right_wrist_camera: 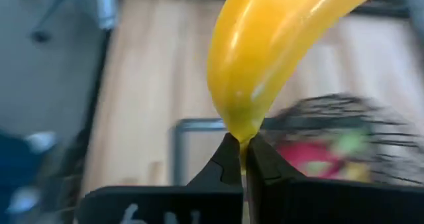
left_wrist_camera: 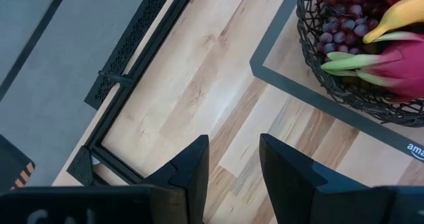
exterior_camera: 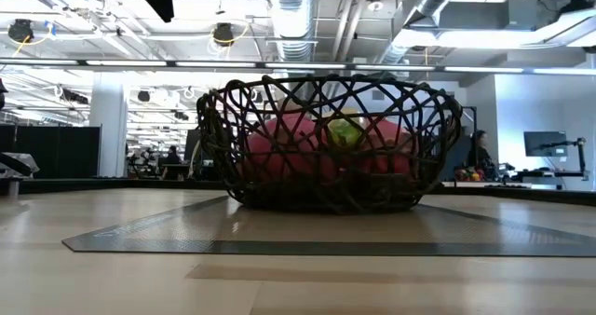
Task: Build produce basket
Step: Put the yellow banana into the black wire basket
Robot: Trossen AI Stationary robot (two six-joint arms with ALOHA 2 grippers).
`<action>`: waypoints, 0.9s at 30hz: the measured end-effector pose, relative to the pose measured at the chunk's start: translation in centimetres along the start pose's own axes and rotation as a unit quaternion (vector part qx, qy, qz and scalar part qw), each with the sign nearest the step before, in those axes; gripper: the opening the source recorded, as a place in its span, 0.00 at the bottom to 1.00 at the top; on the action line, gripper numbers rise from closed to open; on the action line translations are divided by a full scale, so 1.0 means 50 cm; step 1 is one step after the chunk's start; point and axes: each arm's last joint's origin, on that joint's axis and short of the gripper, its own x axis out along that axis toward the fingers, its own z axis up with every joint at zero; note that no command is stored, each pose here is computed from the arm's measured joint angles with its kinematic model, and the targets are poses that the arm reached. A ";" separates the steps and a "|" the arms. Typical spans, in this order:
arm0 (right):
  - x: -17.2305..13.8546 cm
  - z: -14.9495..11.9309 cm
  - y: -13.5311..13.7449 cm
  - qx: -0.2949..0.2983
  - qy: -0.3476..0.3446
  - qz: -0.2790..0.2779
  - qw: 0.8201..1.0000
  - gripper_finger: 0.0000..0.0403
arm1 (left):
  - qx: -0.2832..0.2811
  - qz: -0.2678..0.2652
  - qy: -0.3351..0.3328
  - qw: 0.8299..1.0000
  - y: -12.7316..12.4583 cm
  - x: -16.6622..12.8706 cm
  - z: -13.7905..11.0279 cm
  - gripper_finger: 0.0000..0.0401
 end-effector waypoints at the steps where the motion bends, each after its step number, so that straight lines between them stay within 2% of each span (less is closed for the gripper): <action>1: -0.017 0.012 -0.018 0.004 -0.009 -0.024 1.000 0.00 | 0.000 0.000 0.000 1.000 0.000 0.000 0.000 0.30; 4: -0.043 0.030 -0.077 0.014 -0.004 -0.090 0.996 0.00 | 0.000 0.000 0.000 1.000 0.000 0.000 0.000 0.30; 8: -0.022 0.026 -0.148 0.032 0.043 -0.145 0.988 0.00 | 0.001 0.000 0.002 1.000 0.000 0.000 -0.001 0.30; 11: 0.010 0.019 -0.191 0.054 0.071 -0.160 0.983 0.00 | 0.002 0.001 0.009 1.000 0.001 0.000 -0.004 0.30; 14: 0.068 0.006 -0.227 0.086 0.088 -0.156 0.980 0.00 | 0.003 0.002 0.013 1.000 0.001 0.000 -0.005 0.30; 17: 0.118 -0.011 -0.265 0.155 0.100 -0.153 0.971 0.00 | 0.000 0.002 0.013 1.000 0.001 0.000 -0.005 0.30; 20: 0.159 -0.032 -0.293 0.251 0.109 -0.133 0.953 0.00 | 0.000 0.002 0.013 1.000 0.001 0.000 -0.005 0.30; 27: 0.216 -0.082 -0.281 0.374 0.121 -0.143 0.909 0.00 | 0.011 0.003 0.013 1.000 0.001 0.000 -0.005 0.30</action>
